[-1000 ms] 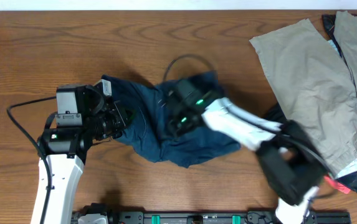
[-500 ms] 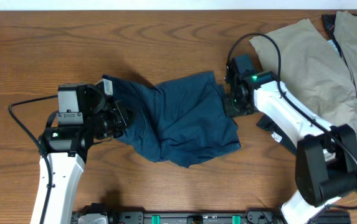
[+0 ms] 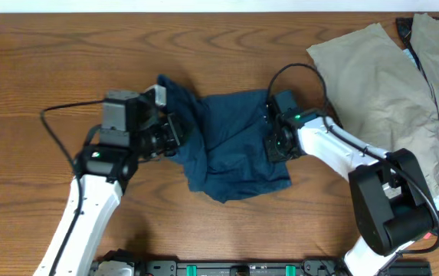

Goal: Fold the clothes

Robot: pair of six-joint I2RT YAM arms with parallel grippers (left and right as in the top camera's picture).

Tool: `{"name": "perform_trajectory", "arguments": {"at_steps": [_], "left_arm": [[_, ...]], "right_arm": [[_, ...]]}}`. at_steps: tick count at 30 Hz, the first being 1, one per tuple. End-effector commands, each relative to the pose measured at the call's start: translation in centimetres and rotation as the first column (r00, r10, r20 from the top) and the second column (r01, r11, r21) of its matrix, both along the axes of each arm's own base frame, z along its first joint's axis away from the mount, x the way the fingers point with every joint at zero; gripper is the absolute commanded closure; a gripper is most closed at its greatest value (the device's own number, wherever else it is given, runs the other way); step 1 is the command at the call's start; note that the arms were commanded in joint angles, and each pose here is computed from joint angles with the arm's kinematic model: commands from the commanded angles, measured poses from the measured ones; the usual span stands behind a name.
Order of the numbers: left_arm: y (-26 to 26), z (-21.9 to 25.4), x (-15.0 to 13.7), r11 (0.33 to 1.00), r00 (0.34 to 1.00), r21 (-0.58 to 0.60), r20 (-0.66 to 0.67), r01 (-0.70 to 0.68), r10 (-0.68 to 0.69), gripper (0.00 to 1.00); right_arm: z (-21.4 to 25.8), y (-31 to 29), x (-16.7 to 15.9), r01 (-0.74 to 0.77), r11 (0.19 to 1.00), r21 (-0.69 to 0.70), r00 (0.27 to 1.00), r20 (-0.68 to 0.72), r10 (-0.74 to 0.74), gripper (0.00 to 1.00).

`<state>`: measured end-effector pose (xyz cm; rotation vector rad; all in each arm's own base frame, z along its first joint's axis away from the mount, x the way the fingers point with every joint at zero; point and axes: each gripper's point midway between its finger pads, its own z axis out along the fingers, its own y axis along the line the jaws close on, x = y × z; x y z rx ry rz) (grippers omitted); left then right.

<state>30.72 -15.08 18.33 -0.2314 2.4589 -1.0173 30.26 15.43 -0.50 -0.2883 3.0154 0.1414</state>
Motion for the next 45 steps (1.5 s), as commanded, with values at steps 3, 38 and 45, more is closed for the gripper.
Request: {"name": "perform_trajectory", "arguments": {"at_steps": [3, 38, 45], "left_arm": [[-4.9, 1.1, 1.0, 0.994, 0.998, -0.09, 0.01, 0.06, -0.06, 0.94], [-5.4, -6.5, 1.3, 0.981, 0.99, 0.139, -0.069, 0.135, -0.126, 0.58], [-0.1, -9.5, 4.1, 0.937, 0.999, 0.35, -0.043, 0.011, 0.005, 0.23]], "right_arm": [[-2.0, 2.3, -4.4, -0.019, 1.0, 0.016, 0.993, -0.119, 0.021, 0.77], [11.4, -10.7, 1.7, 0.339, 0.929, -0.149, 0.936, 0.156, -0.317, 0.35], [11.8, -7.3, 0.8, 0.216, 0.976, 0.007, 0.973, 0.081, -0.216, 0.34]]}}
